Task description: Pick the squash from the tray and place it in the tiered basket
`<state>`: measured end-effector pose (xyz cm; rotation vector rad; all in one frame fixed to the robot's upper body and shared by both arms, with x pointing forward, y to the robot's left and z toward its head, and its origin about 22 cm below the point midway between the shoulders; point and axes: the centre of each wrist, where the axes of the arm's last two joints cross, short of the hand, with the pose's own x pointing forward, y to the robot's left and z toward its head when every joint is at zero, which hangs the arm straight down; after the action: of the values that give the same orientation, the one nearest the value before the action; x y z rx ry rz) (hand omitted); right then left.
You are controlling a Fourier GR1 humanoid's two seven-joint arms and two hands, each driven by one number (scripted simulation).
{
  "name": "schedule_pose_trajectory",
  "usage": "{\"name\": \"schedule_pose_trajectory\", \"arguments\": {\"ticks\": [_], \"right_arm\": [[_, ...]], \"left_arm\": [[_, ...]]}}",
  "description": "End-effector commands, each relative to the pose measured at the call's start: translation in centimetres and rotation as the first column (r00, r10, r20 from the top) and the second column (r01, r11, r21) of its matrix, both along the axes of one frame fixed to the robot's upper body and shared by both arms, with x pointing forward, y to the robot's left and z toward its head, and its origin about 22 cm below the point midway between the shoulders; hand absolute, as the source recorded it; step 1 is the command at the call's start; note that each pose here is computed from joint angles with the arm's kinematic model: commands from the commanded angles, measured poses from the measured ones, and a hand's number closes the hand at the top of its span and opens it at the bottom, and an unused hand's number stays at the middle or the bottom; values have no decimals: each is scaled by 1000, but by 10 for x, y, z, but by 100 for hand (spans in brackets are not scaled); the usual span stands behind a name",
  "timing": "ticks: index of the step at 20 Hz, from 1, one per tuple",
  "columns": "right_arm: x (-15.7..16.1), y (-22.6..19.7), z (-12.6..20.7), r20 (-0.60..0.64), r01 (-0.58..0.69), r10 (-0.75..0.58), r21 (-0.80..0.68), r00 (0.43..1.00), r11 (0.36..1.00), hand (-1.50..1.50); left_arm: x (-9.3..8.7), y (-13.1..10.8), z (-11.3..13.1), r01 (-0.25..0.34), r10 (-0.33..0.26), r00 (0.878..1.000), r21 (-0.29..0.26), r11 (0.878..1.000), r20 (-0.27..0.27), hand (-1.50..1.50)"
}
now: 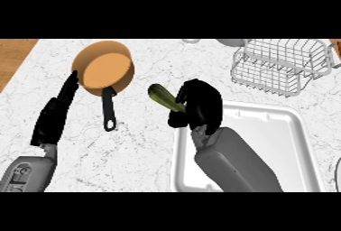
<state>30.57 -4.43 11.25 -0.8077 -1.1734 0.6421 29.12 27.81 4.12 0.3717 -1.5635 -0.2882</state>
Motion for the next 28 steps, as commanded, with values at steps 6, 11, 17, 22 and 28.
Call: {"name": "schedule_pose_trajectory", "arguments": {"ticks": [6, 11, 17, 22, 28], "right_arm": [[24, 56, 93, 419, 138, -139, 34, 897, 990, 150], [44, 70, 135, 493, 228, -181, -36, 851, 973, 150], [79, 44, 166, 424, 228, -153, -132, 893, 965, 150], [93, 16, 176, 448, 200, -165, -31, 879, 979, 150], [121, -8, 162, 424, 231, -106, -255, 899, 939, 150]], "left_arm": [[-1, 18, -2, -34, 35, 999, 6, 999, -5, 0], [0, 8, -3, -38, 38, 999, 8, 999, -12, 0], [-7, 5, -6, -62, 62, 998, 3, 998, -17, 0], [-22, 20, -6, -65, 66, 998, 28, 997, -5, 0], [0, 19, -2, -69, 69, 997, 16, 998, -17, 0]]}}
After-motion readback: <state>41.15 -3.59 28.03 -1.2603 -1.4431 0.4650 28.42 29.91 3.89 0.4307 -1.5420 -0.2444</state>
